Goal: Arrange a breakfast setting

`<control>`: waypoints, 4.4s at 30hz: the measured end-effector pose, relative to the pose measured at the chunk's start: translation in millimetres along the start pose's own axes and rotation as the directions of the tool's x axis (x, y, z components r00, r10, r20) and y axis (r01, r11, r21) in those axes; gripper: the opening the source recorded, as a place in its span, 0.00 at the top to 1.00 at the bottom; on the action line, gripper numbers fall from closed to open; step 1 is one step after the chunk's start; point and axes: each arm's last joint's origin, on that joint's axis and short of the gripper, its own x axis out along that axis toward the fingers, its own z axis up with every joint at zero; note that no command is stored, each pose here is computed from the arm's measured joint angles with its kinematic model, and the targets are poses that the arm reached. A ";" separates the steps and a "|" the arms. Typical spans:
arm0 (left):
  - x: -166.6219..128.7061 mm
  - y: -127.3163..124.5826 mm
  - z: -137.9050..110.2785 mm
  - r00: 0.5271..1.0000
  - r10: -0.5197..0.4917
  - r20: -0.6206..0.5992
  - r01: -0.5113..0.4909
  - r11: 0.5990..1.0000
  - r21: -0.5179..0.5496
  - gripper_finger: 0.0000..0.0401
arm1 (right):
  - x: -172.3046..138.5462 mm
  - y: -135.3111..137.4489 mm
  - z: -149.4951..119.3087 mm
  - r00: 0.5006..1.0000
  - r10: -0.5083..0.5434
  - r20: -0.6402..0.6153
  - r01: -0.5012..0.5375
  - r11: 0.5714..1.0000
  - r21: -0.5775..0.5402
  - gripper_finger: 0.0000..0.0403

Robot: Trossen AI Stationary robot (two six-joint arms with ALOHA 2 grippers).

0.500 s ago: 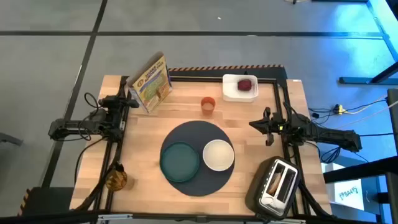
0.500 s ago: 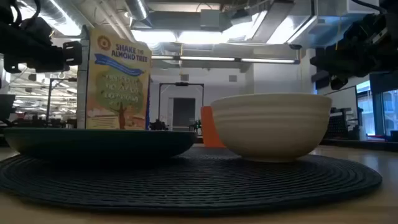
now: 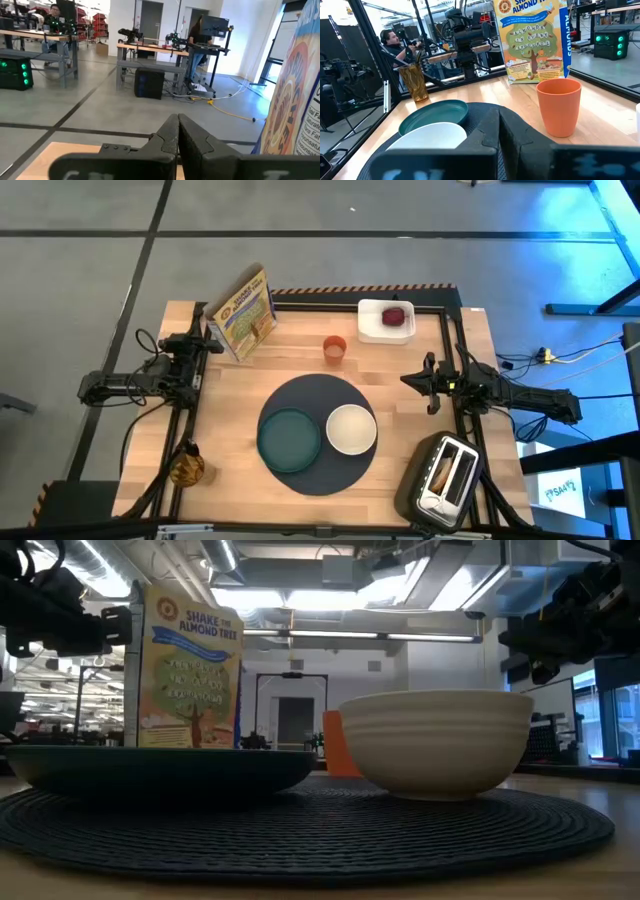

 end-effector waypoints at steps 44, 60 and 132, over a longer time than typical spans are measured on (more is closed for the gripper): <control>0.0 0.0 0.0 1.000 0.000 0.000 0.000 1.000 0.000 1.00 | -0.4 -0.4 7.8 0.994 -0.054 0.093 0.016 0.930 0.367 1.00; 0.0 -0.7 0.1 1.000 -0.025 0.006 0.025 1.000 -0.006 1.00 | -7.0 -15.1 15.3 0.775 -0.586 0.238 0.336 0.701 0.630 0.92; -10.4 -0.2 97.0 0.884 -0.467 0.012 0.458 0.872 0.175 0.70 | -21.7 4.9 75.4 0.819 -0.350 0.454 0.057 0.838 0.542 0.30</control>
